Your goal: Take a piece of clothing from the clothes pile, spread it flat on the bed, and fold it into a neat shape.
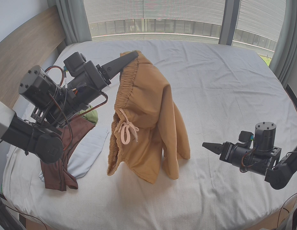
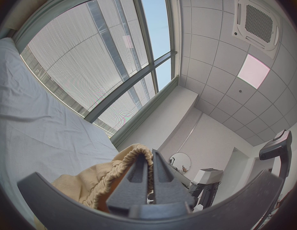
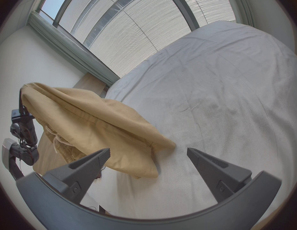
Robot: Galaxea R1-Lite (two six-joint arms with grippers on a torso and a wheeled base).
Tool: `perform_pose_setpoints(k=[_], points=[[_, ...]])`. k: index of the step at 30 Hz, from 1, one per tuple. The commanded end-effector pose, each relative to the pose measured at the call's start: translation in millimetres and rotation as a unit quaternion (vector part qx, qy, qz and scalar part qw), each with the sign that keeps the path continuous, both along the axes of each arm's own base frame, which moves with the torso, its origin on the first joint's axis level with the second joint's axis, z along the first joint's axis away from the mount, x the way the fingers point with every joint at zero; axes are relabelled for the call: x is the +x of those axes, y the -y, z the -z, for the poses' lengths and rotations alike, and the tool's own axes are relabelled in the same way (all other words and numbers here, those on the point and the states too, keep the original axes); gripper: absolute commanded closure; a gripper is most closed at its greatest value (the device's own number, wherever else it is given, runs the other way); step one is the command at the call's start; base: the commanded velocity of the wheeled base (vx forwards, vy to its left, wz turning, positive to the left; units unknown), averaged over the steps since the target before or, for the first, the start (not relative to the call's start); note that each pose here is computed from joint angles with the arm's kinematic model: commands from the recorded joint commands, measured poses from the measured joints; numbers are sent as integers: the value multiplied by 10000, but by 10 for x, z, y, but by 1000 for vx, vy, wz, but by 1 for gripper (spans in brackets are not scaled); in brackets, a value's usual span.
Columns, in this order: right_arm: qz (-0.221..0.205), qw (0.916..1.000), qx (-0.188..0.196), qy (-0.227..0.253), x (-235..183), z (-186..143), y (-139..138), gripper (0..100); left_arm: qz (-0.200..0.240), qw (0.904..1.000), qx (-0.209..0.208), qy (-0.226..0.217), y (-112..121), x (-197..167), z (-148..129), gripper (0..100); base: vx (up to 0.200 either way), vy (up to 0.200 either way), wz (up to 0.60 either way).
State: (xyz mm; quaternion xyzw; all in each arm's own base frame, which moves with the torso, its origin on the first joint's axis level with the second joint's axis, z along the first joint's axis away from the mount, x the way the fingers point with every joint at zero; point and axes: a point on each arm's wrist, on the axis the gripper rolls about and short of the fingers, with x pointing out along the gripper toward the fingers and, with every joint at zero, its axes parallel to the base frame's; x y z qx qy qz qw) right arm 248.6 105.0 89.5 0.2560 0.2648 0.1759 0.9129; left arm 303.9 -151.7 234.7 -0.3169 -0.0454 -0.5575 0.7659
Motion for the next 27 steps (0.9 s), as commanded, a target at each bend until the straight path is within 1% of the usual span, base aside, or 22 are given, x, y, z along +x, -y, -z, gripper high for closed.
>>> perform_pose_setpoints(k=[1, 2, 4, 5, 9, 17, 19, 27], points=[[-53, 9991, -163, -392, 172, 383, -104, 0, -5, 10000, 25, -42, 3, 17, 37, 100, 0, 0, 0], [-60, 9987, -210, -470, 223, 503, -126, 0, -25, 10000, 64, -53, 13, 39, 73, 100, 0, 0, 0], [-70, 9984, -246, -502, 260, 583, -142, 0, -50, 9999, 107, -44, 21, 58, 105, 100, 0, 0, 0], [-94, 9982, -299, -506, 315, 674, -165, 0, -87, 9998, 161, -9, 31, 81, 139, 100, 0, 0, 0], [-122, 9979, -349, -529, 451, 830, -223, 0, -127, 9996, 235, 5, 39, 109, 191, 100, 0, 0, 0], [-124, 9982, -334, -485, 644, 930, -299, 0, -150, 9997, 216, 15, 8, 106, 165, 100, 0, 0, 0], [-113, 9980, -354, -509, 722, 1025, -326, 0, -130, 9997, 230, 13, 8, 105, 169, 100, 0, 0, 0], [-81, 9991, -302, -294, 960, 1102, -388, 0, -114, 9997, 208, 57, 5, 83, 136, 100, 0, 0, 0]])
